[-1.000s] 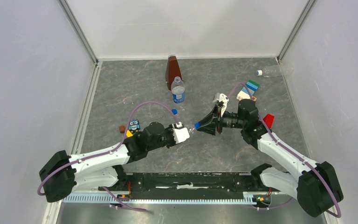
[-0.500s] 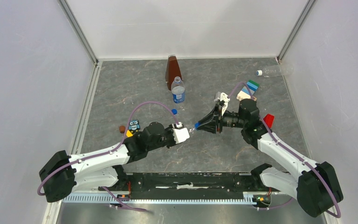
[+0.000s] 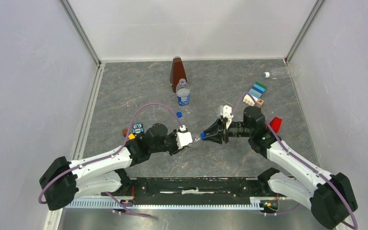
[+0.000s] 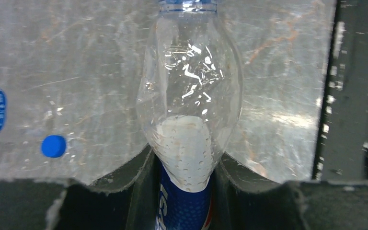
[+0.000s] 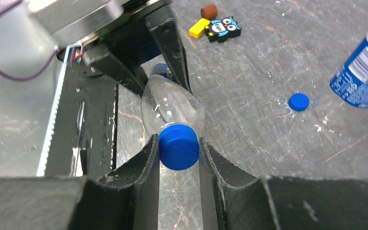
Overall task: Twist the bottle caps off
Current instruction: Unscrew the bottle cap from the plastic bottle.
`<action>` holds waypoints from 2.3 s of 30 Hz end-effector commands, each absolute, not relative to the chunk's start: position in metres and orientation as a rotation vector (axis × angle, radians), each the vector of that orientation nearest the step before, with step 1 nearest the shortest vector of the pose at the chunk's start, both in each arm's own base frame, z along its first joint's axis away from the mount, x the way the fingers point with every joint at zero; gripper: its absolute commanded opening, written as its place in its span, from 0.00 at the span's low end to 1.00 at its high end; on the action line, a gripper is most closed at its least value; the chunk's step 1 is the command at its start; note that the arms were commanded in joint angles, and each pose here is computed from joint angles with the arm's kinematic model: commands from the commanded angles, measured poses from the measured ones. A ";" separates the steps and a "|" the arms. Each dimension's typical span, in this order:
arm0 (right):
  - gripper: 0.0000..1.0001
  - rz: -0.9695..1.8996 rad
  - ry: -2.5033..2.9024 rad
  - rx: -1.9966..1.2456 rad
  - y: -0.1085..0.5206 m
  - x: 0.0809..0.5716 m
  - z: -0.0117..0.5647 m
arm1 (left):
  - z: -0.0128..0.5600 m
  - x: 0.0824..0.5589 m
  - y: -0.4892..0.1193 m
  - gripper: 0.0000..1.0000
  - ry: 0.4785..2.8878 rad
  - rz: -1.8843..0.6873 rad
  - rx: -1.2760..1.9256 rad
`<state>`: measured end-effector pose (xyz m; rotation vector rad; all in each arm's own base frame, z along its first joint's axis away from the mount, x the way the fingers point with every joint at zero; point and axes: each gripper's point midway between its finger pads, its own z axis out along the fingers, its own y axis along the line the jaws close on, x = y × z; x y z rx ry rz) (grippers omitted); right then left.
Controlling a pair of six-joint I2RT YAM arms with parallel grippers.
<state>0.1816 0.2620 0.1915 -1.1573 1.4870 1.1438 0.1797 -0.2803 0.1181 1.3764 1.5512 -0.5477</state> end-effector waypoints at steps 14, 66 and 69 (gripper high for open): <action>0.00 1.047 1.177 -1.567 0.265 0.124 0.160 | 0.198 0.126 -0.295 0.02 1.298 -1.060 1.386; 0.51 1.385 1.550 -0.814 0.290 0.204 0.246 | 0.176 0.206 -0.252 0.02 1.341 -0.353 1.108; 0.52 1.386 1.557 -0.814 0.291 0.205 0.244 | 0.177 0.206 -0.252 0.02 1.336 -0.358 1.105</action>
